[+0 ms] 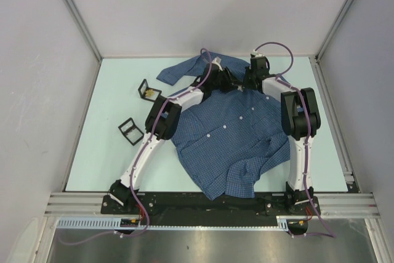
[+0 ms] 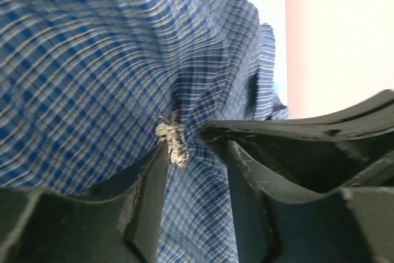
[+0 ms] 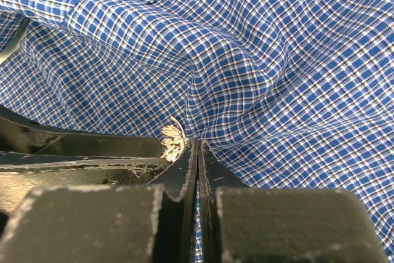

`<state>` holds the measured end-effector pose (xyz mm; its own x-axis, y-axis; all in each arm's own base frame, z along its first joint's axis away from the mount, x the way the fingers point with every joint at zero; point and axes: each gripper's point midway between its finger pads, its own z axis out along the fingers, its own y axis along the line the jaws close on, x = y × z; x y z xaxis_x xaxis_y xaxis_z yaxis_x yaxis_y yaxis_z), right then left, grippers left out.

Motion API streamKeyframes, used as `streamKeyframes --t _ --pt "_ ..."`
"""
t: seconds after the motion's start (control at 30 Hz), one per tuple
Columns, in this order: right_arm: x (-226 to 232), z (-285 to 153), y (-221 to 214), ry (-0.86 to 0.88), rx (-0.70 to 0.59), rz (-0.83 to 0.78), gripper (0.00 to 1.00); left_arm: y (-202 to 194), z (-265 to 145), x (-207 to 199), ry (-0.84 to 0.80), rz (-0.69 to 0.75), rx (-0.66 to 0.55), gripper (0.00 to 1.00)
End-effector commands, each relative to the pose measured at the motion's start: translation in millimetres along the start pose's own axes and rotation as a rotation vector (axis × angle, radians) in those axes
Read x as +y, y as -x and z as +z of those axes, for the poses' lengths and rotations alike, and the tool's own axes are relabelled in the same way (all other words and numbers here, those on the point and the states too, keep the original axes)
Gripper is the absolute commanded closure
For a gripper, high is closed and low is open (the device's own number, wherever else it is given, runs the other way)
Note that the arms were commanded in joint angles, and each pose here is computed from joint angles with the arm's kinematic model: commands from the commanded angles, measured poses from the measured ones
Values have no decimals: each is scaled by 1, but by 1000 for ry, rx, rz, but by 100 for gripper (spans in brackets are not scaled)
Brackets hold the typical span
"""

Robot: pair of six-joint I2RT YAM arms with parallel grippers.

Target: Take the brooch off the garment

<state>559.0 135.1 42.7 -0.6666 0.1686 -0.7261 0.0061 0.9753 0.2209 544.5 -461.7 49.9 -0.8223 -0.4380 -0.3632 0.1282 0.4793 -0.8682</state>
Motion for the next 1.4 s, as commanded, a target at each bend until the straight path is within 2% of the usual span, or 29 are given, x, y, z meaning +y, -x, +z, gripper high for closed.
streamKeyframes --t 0.0,0.07,0.3,0.47,1.0,1.37 --pt "3 2 12 20 -28 13 100 18 -17 -34 -19 91 -64 51" --pt "2 1 13 18 -32 15 100 26 -24 -41 -11 115 -94 50" --pt "1 1 14 17 -37 21 100 23 -27 -22 53 77 -110 51" --pt "1 1 14 18 -38 23 100 9 -12 -21 -2 3 -43 65" --pt "4 0 14 42 -34 29 100 0 -4 7 130 -63 -52 58" --pt "4 1 14 47 -33 35 99 -11 7 4 66 -123 -16 65"
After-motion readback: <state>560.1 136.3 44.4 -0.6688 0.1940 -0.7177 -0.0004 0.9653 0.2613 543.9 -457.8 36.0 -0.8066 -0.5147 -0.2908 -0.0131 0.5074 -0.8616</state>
